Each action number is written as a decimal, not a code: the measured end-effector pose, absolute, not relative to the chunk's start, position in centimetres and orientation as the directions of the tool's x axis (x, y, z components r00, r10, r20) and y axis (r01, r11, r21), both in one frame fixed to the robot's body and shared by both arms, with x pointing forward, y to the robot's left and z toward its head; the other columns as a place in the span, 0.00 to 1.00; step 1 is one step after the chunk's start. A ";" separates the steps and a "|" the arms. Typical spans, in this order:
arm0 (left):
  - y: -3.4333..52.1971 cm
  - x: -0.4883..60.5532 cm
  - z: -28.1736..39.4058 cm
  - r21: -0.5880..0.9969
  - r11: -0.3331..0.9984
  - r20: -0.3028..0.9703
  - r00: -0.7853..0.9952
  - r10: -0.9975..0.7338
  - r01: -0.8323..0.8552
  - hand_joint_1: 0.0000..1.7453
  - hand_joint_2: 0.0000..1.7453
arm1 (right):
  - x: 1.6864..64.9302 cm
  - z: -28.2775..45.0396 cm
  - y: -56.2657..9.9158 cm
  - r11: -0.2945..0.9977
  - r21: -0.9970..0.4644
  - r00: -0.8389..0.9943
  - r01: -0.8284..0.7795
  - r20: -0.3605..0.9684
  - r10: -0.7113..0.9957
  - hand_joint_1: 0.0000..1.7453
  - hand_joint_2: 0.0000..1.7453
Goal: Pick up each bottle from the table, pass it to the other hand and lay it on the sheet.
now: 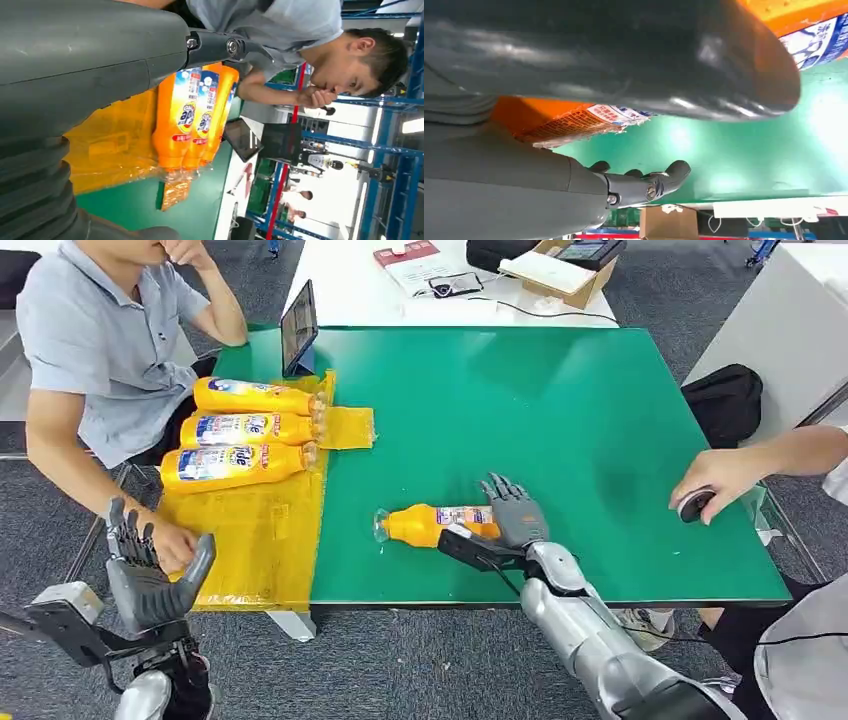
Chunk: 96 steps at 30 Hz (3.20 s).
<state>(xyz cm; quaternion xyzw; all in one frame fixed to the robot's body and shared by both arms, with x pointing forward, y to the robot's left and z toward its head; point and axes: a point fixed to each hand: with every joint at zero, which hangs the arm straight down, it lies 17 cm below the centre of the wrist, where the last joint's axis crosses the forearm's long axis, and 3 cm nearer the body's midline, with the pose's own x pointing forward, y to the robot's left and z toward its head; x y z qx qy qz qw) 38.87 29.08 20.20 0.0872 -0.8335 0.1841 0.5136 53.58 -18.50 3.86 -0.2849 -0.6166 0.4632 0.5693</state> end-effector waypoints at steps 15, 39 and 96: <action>30.2 38.1 20.9 -0.160 0.909 0.878 -0.476 -0.047 -0.384 0.00 1.00 | 53.1 2.2 -16.4 0.364 -0.879 -0.221 -0.309 0.439 0.871 0.00 1.00; 29.9 38.3 19.6 -0.167 0.925 0.909 -0.416 0.010 -0.342 0.00 1.00 | 52.9 -0.1 -16.9 0.274 -0.851 -0.148 -0.449 0.373 0.916 0.22 1.00; 7.0 38.1 14.2 -0.157 0.926 0.948 -0.210 0.238 0.343 0.00 1.00 | 44.8 15.0 -0.1 0.780 -0.438 -0.530 -0.447 0.832 0.163 1.00 1.00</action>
